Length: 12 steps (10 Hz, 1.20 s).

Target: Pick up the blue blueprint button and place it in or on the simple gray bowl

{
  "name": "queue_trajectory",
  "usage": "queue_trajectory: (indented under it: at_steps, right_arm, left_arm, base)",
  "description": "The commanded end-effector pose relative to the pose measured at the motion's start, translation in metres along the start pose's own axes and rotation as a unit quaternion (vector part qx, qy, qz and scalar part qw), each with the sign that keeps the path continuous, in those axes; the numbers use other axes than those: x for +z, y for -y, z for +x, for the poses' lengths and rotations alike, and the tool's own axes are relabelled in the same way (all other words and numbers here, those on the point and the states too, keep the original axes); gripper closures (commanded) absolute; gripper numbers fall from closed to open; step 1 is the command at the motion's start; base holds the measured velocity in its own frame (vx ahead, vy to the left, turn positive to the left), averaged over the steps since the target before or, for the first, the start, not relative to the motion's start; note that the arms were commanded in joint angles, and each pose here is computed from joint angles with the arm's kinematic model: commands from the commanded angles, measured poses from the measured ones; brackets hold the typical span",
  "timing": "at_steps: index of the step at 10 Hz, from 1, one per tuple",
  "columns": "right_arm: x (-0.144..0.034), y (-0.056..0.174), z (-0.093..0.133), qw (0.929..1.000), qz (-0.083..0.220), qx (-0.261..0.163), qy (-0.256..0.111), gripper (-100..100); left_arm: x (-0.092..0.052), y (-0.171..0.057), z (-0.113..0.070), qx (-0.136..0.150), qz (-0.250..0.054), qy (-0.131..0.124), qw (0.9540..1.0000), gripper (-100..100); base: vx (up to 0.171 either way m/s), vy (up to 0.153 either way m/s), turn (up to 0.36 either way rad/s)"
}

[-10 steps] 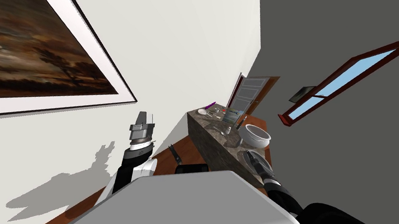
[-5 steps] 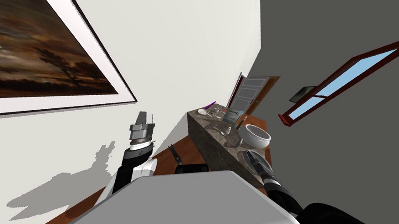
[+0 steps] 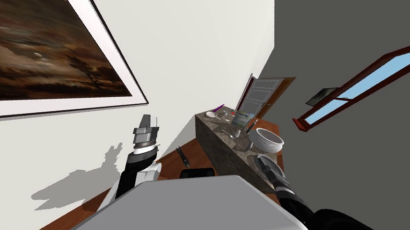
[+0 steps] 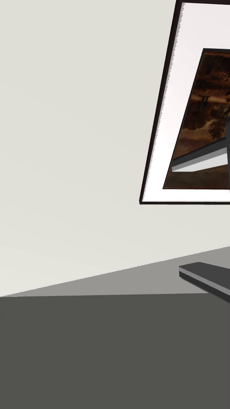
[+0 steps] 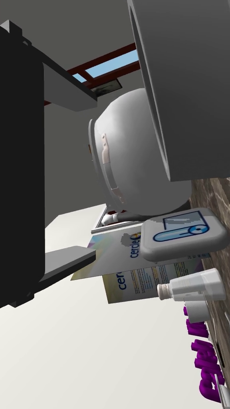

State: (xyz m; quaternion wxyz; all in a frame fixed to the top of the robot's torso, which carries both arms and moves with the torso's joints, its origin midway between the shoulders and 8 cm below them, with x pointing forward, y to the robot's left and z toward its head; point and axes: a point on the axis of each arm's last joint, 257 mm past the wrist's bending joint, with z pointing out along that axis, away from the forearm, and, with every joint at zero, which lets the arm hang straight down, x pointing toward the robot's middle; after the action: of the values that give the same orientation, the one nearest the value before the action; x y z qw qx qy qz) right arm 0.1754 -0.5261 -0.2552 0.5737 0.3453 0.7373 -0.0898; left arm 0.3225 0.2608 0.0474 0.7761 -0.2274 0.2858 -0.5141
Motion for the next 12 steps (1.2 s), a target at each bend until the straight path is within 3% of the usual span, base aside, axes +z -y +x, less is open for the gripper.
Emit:
queue_trajectory:
  at_steps: [1, 8, 10, 12]
  right_arm:
    - [-0.002, 0.009, -0.003, 0.9998, 0.016, -0.009, -0.001, -100]
    - [-0.018, 0.062, -0.024, 0.9934, 0.094, -0.066, -0.006, -100]
    - [-0.024, 0.083, -0.029, 0.9897, 0.117, -0.082, -0.008, -100]
    - [-0.028, 0.096, -0.026, 0.9880, 0.130, -0.083, -0.013, -100]
  left_arm:
    - [0.000, 0.000, 0.000, 0.000, 0.000, 0.000, 1.0000, 0]
    - [0.000, 0.000, 0.000, 0.000, 0.000, 0.000, 1.0000, 0]
    - [0.000, 0.000, 0.000, 0.000, 0.000, 0.000, 1.0000, 0]
    - [0.000, 0.000, 0.000, 0.000, 0.000, 0.000, 1.0000, 0]
  base:
    - [-0.027, 0.058, 0.085]
    - [-0.001, 0.077, 0.085]
    - [0.184, 0.079, 0.024]
    - [0.084, -0.032, -0.102]
